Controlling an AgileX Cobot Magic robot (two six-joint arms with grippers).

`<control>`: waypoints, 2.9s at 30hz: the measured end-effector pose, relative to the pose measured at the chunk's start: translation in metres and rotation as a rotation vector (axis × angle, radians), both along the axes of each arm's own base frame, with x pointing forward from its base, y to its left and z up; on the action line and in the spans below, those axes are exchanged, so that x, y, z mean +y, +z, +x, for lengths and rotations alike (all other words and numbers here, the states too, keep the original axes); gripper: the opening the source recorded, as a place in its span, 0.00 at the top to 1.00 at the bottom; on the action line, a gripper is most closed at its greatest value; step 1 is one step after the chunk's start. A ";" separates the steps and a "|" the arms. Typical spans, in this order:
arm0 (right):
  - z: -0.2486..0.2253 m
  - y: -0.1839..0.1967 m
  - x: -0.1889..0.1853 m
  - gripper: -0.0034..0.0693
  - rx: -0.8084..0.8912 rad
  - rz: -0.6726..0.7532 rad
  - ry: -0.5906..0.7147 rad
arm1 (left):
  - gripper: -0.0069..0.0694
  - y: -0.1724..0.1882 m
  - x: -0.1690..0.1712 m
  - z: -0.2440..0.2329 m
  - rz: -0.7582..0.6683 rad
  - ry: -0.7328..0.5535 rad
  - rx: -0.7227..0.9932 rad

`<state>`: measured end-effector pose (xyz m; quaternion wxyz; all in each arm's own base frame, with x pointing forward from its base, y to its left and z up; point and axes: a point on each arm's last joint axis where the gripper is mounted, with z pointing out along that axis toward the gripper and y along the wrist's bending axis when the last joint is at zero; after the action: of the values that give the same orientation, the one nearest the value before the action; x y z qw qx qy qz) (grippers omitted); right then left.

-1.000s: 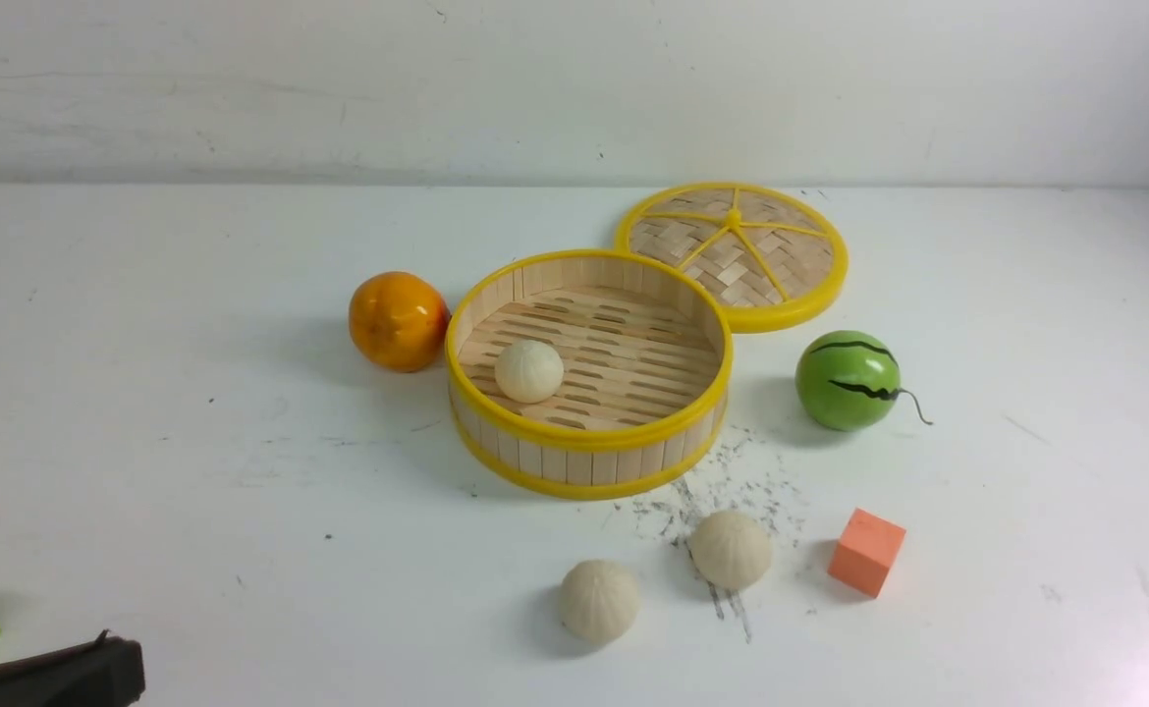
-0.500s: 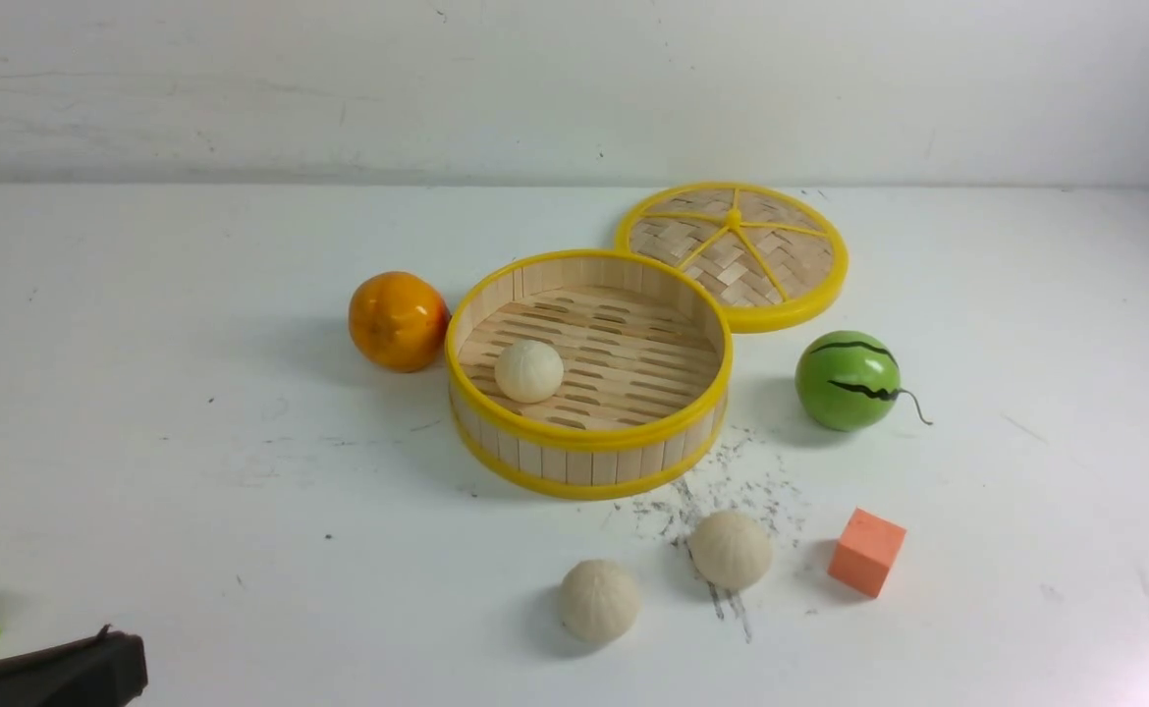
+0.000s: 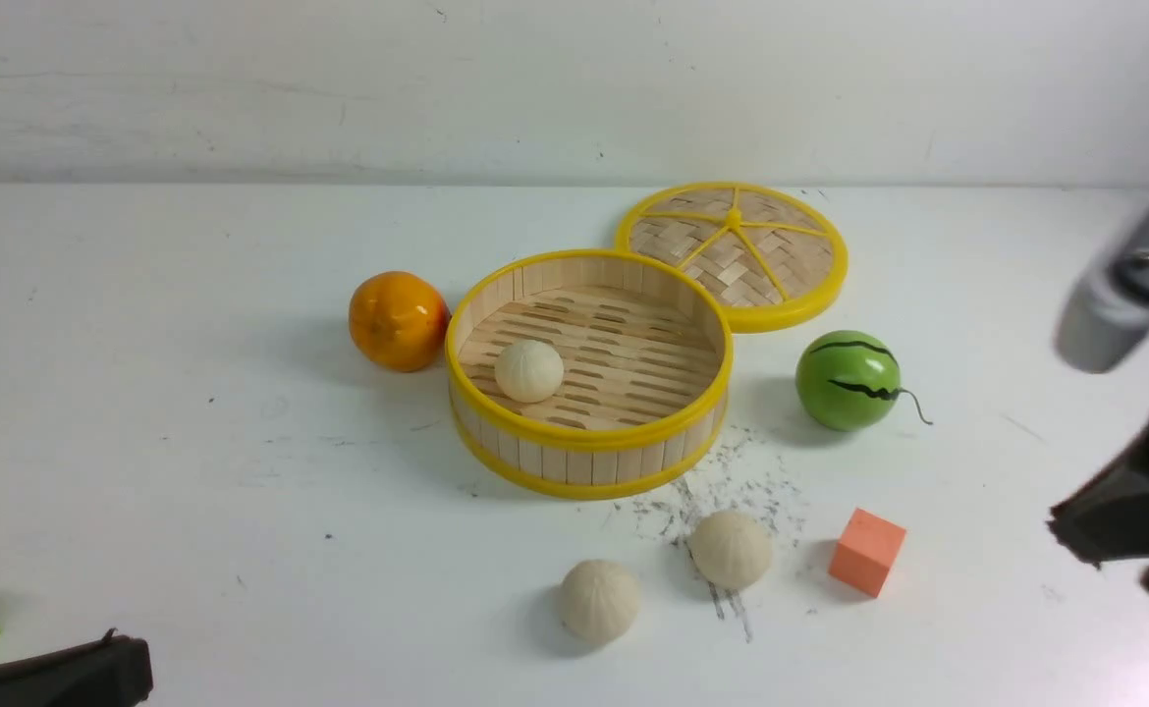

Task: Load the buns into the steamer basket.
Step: Use the right arm to grab a steamed stuffed bun, then use the right arm to put the steamed stuffed bun into the steamer, then use the right arm to grab a steamed stuffed bun

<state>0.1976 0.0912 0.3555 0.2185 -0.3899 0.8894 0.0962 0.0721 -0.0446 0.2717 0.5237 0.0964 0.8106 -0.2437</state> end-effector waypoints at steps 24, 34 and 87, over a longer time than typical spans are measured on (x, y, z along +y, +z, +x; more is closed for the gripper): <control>0.119 -0.135 0.201 0.15 0.089 -0.183 0.113 | 0.93 0.000 0.000 0.000 0.003 0.000 0.005; 0.125 -0.166 0.205 0.43 0.141 -0.209 0.082 | 0.91 -0.001 0.000 0.000 0.004 0.000 0.007; 0.198 0.000 0.137 0.20 -0.121 -0.016 -0.314 | 0.87 -0.001 0.000 0.000 0.008 0.000 0.013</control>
<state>0.3958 0.2278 0.3552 0.2807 -0.2529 0.9254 0.0300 0.0717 -0.0444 0.2704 0.5179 0.0968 0.8150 -0.2411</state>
